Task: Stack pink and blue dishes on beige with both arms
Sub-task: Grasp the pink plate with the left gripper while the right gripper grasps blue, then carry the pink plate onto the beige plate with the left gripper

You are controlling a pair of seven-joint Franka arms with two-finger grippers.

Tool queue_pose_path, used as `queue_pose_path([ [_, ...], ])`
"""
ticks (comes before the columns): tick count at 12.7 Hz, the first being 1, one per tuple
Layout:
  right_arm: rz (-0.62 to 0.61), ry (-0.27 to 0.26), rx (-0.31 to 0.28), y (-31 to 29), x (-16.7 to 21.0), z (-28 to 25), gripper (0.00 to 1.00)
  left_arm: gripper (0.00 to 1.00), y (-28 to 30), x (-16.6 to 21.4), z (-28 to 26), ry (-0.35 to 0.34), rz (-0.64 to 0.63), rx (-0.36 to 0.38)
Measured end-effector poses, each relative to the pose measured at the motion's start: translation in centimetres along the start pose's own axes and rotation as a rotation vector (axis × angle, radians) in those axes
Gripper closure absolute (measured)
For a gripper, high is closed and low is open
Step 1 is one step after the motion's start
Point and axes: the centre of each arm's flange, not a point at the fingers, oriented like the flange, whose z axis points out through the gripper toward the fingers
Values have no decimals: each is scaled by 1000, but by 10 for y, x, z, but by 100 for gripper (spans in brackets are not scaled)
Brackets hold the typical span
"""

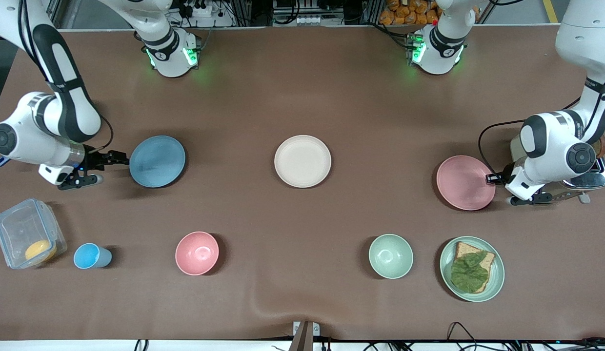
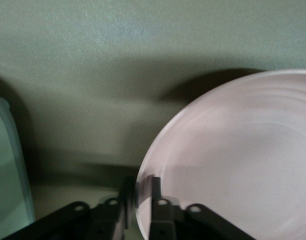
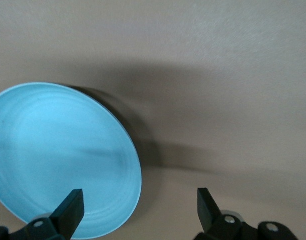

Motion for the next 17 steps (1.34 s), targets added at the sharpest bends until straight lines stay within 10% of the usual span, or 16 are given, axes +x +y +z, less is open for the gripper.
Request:
queue_pose_path([
  [8, 22, -51, 55, 1, 3, 52, 0, 95, 65, 14, -85, 95, 166, -57],
  [17, 37, -74, 93, -1, 6, 56, 96, 95, 328, -28, -152, 83, 140, -137],
])
